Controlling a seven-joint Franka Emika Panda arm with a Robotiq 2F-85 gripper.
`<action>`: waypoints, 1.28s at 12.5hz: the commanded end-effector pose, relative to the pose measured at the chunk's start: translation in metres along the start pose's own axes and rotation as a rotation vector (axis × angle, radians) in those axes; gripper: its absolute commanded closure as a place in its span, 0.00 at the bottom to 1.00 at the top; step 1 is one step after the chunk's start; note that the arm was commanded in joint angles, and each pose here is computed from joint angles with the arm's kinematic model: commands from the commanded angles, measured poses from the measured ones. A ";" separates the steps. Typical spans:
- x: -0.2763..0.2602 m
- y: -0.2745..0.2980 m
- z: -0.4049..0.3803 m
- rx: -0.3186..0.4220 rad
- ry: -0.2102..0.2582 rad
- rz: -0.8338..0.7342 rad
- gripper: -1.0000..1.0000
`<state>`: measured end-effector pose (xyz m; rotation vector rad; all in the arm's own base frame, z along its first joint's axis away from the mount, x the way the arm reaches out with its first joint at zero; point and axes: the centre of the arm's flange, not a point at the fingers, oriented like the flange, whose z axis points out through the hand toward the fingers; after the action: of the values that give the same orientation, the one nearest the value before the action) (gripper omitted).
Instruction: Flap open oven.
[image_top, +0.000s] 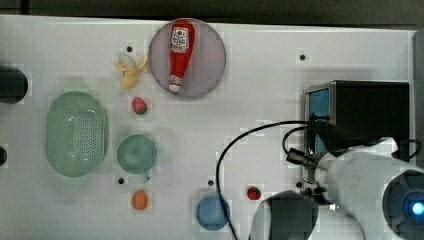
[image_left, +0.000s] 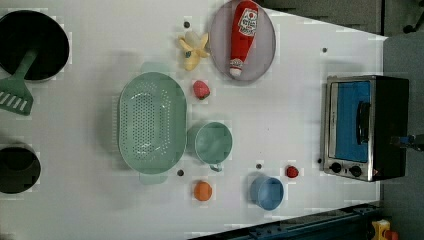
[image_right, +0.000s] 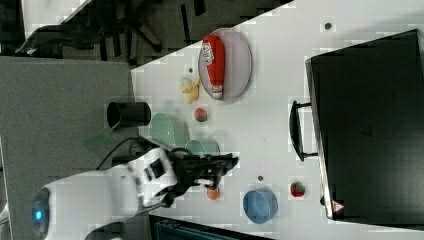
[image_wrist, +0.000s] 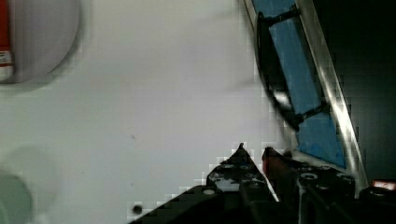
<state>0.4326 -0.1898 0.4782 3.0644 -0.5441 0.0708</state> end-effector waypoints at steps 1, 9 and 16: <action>0.018 0.016 0.024 -0.016 0.028 -0.190 0.83; 0.050 0.056 0.106 -0.092 0.052 -0.182 0.83; 0.058 0.050 0.162 -0.130 0.007 -0.203 0.83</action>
<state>0.4740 -0.2615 0.3145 2.9741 -0.2815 0.0092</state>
